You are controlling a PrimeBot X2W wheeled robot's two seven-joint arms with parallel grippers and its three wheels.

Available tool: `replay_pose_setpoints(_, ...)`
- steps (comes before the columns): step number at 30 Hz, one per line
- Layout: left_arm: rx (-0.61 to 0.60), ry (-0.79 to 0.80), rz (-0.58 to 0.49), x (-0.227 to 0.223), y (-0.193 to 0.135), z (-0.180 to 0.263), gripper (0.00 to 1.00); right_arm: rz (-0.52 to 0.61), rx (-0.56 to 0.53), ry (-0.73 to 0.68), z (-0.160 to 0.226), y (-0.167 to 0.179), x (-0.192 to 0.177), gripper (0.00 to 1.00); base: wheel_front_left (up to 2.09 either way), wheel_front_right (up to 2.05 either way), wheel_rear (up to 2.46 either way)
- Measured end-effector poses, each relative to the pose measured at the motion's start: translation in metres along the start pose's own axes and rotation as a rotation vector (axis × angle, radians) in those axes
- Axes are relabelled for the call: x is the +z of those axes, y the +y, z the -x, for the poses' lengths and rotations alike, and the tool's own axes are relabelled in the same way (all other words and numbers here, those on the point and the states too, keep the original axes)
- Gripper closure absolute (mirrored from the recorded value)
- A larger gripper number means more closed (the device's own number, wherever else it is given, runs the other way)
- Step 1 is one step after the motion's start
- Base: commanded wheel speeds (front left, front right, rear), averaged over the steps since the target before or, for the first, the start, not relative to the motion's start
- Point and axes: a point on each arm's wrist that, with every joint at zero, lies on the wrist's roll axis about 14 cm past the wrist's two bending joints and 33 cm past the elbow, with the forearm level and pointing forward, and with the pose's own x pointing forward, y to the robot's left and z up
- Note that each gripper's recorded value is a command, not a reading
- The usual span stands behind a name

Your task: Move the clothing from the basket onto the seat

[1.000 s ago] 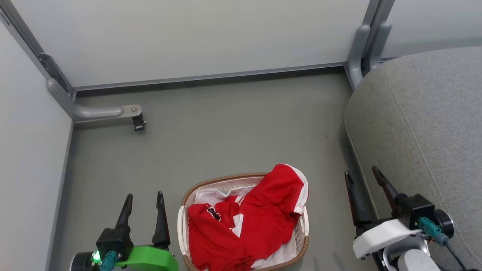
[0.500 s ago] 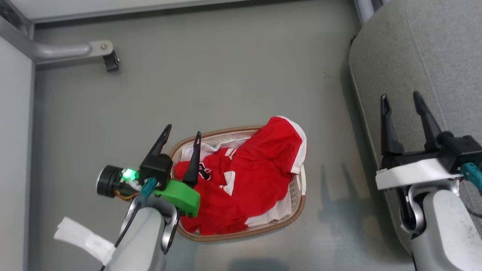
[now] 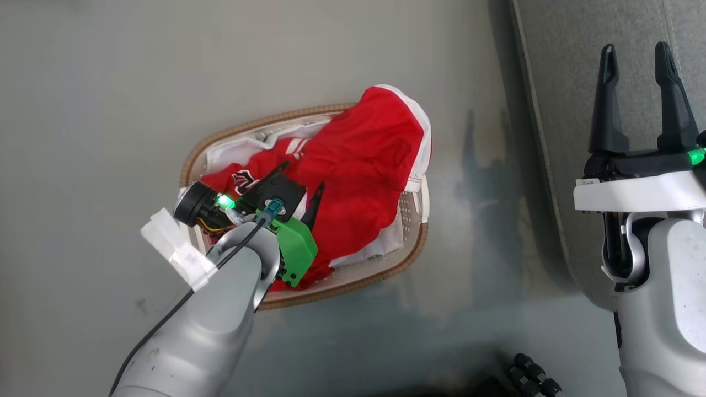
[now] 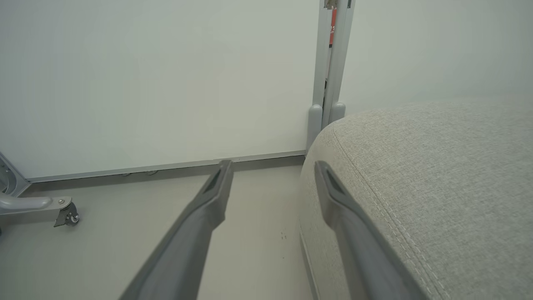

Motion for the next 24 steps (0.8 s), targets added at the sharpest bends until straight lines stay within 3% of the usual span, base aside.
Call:
replay_pose_setpoints(10, -0.098, 0.268, 0.017, -0.079, -0.017, -0.040, 0.00, 0.019, -0.040, 0.098, 0.000, -0.021, -0.048, 0.00, 0.00, 0.00, 0.00)
replay_pose_setpoints(24, 0.011, 0.425, 0.025, -0.126, 0.000, -0.047, 0.00, 0.031, -0.084, 0.142, 0.008, -0.040, -0.062, 0.00, 0.00, 0.00, 0.00)
